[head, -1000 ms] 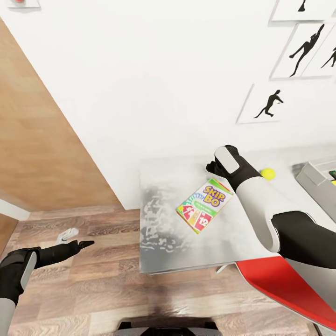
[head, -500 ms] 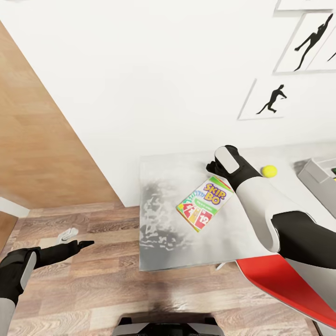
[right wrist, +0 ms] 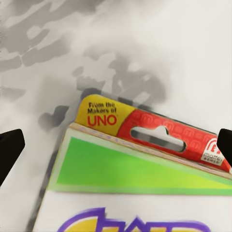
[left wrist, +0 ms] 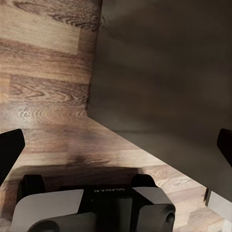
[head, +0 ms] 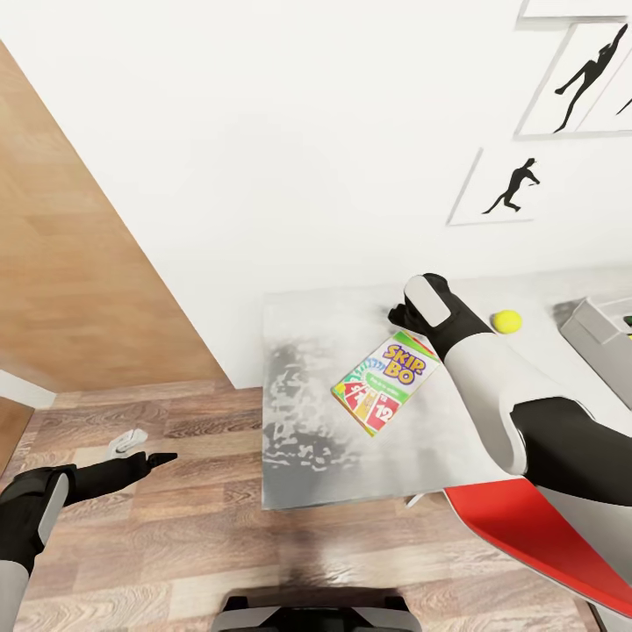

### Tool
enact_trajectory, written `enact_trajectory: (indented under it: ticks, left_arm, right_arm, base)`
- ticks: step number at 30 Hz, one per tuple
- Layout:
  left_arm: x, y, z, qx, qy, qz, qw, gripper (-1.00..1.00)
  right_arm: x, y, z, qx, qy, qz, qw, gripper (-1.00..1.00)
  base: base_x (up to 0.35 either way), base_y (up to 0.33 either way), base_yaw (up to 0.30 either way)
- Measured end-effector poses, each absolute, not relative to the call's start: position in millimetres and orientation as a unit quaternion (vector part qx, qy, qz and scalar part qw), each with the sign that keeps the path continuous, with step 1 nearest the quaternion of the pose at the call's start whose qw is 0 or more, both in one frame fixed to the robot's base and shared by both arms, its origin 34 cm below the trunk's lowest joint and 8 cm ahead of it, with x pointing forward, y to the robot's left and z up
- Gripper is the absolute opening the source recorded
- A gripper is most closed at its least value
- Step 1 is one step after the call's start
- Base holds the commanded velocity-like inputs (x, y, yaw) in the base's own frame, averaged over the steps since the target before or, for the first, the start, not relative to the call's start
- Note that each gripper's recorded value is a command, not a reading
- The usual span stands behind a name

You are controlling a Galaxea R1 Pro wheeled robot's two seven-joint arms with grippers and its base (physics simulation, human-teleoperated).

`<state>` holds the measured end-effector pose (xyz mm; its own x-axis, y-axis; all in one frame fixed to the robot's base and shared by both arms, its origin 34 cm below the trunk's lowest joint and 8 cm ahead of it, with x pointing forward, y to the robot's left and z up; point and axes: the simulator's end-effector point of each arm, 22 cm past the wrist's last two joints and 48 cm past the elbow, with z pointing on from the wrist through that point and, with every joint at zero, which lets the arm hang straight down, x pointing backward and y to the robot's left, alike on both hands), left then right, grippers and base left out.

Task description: Put all the toys in the child's room - the three board games (two on the bed and one on the table), the two jigsaw puzzles on the table, and the tennis ball on the table - inside the toy box on the table in the child's room.

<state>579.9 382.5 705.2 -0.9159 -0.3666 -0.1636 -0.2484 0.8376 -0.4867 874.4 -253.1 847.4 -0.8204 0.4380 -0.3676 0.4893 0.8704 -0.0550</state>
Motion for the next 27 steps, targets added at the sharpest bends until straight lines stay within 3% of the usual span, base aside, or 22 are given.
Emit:
enact_trajectory:
  ticks: [27]
  left_arm:
    - [574.2, 382.5, 696.3, -0.164, 0.951, -0.233, 0.117, 1.0]
  right_arm:
    - [871.2, -249.0, 832.8, 0.241, 0.954, -0.074, 0.165, 1.0]
  base:
    - [0.0, 0.0, 0.0]
